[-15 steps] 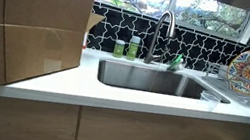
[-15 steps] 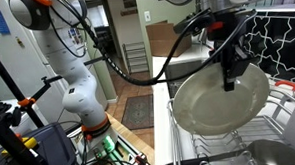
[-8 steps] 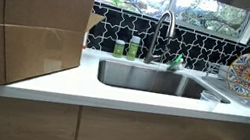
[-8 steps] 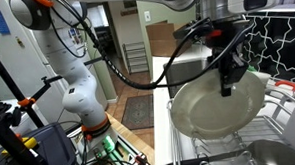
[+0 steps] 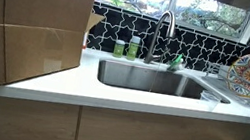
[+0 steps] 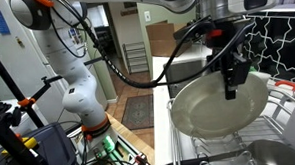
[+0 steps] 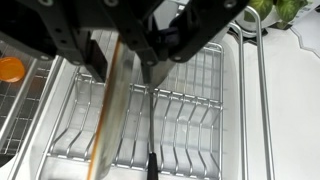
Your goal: Pick up the plate from the sink and rinse it with running water, put the plate on the dish rack
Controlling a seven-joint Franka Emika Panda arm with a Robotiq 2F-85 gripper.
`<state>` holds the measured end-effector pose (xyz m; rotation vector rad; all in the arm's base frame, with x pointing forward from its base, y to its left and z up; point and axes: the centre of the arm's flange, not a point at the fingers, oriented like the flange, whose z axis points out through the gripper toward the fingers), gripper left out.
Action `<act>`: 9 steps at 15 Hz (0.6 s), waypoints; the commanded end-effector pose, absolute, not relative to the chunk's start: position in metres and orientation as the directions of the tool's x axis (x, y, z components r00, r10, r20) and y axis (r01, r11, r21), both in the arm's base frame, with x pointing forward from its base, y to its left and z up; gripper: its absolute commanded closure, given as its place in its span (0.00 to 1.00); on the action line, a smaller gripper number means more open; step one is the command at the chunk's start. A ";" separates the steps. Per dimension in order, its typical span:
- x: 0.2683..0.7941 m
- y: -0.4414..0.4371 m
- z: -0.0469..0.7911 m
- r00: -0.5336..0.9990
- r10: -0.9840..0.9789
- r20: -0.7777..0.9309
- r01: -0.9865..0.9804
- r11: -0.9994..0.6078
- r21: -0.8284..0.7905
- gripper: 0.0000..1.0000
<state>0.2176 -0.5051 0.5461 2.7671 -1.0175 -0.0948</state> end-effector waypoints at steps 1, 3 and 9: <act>0.213 -0.501 0.542 0.763 -0.646 0.014 -0.631 -0.741 0.228 0.27; 0.213 -0.501 0.543 0.764 -0.645 0.017 -0.631 -0.741 0.229 0.12; 0.212 -0.501 0.549 0.772 -0.635 0.025 -0.623 -0.748 0.230 0.00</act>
